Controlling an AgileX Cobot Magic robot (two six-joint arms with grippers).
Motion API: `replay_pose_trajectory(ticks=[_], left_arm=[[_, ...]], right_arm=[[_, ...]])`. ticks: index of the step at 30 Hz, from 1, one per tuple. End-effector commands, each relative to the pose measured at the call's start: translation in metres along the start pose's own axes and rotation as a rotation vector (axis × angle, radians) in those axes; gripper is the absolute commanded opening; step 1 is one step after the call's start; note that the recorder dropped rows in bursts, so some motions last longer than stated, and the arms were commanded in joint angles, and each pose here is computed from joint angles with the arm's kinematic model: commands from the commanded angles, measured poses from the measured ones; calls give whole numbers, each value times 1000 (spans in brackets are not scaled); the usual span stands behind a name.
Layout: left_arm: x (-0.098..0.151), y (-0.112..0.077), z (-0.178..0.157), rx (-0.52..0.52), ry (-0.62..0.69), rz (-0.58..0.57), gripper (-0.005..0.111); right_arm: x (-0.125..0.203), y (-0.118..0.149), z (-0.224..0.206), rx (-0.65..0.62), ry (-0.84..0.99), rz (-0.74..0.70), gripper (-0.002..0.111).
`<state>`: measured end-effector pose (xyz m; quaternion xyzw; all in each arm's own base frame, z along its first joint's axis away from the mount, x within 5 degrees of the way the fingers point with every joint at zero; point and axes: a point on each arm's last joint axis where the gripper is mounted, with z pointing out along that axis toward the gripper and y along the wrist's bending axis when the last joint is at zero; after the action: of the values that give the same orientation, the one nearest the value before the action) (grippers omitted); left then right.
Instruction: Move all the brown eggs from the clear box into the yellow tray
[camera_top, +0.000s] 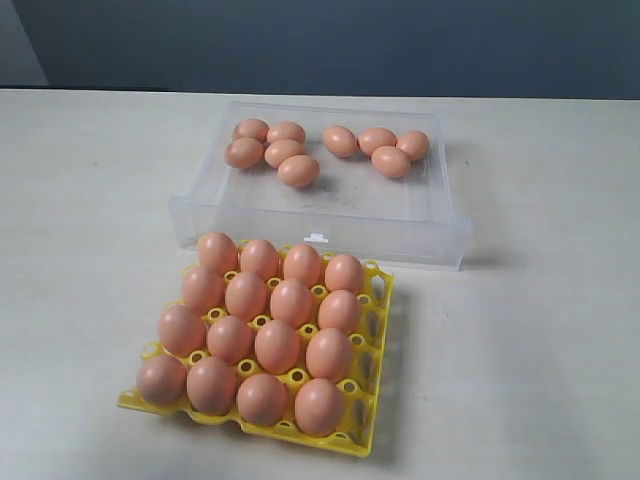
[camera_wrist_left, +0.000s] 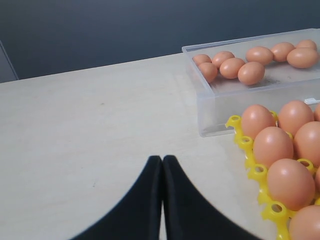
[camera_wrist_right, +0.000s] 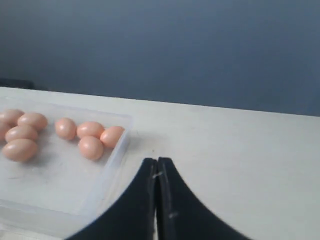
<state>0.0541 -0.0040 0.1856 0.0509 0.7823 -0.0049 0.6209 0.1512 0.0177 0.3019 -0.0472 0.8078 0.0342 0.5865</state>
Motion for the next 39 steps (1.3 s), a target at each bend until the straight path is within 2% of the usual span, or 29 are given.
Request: replay_pose_trajectory(ticks=[1,5,6,9,14,39], left_arm=[[0,0,0,7,-10,1,0],[0,0,0,7,-10,1,0],[0,0,0,7,-10,1,0],[0,0,0,7,-10,1,0],[0,0,0,7,-10,1,0],[0,0,0,7,-10,1,0]], right_arm=[[58,-9,-37,85,-144,35,-1],[123,-7,-49,91,-187,157,-1],[124,-6,-53,87,-235,161,-1],[136,-3,-58,70,-159,119,-1],[143,-4,-56,82,-71,75,-1],[142,-3,-56,69,-79,113,-1]])
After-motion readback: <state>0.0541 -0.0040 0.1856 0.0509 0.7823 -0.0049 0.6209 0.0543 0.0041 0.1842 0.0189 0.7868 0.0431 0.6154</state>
